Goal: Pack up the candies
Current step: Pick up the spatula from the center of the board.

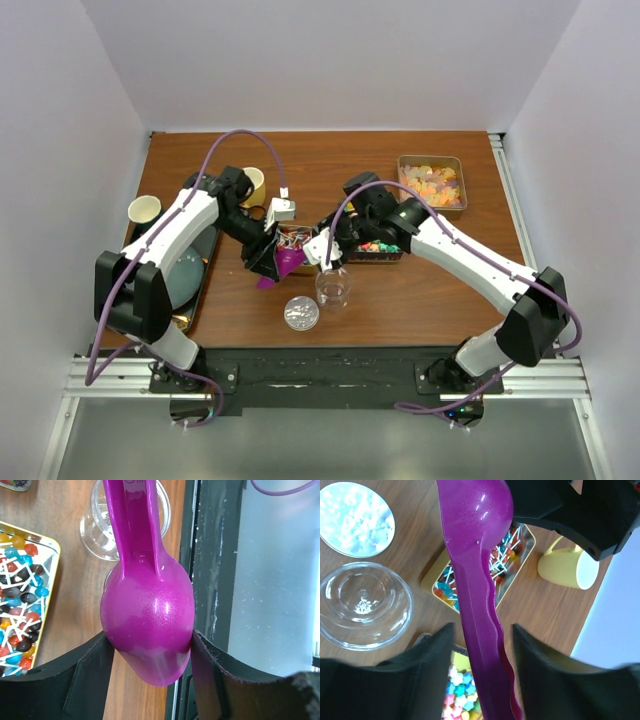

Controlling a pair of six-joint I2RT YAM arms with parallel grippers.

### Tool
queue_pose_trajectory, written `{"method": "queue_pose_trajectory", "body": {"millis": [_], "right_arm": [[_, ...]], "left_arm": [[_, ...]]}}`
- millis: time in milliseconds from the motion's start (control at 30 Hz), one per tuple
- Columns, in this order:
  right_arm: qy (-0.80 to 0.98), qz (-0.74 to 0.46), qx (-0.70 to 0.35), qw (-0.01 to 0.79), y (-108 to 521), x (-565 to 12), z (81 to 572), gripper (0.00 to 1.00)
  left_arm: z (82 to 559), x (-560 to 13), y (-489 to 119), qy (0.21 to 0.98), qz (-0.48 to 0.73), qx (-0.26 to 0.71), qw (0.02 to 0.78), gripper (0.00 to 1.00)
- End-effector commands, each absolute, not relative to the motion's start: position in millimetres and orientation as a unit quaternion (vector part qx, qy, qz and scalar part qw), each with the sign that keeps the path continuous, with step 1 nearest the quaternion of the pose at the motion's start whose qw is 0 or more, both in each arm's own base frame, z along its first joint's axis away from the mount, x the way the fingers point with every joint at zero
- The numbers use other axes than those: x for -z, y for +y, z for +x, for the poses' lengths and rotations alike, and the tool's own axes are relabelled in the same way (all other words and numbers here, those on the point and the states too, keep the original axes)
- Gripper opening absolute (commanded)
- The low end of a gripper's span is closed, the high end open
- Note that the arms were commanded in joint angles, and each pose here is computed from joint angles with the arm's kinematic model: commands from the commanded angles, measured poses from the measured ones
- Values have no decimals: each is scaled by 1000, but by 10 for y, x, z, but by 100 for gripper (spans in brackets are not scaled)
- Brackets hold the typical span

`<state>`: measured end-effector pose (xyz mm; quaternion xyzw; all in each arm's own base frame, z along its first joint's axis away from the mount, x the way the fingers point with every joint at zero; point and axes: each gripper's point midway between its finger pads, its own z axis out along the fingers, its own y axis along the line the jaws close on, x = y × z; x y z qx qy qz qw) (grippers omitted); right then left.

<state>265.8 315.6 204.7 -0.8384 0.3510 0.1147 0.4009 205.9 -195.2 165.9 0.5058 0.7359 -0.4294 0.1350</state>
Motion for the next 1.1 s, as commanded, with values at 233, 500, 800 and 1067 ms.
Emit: {"method": "queue_pose_trajectory", "body": {"millis": [233, 500, 800, 1067], "right_arm": [[317, -850, -93, 411, 3208, -2220, 2701, 0], [538, -737, -158, 377, 2703, -2278, 3077, 0], [708, -555, -316, 303, 2520, -2324, 3011, 0], [720, -513, -356, 303, 2653, -2432, 3030, 0]], "left_arm": [[2337, -1822, -2071, 731, 489, 445, 167, 51], [3177, -2305, -1588, 702, 474, 167, 505, 83], [3304, -2741, -1519, 629, 440, 104, 632, 76], [3409, -2595, -1795, 645, 433, 200, 597, 62]]}}
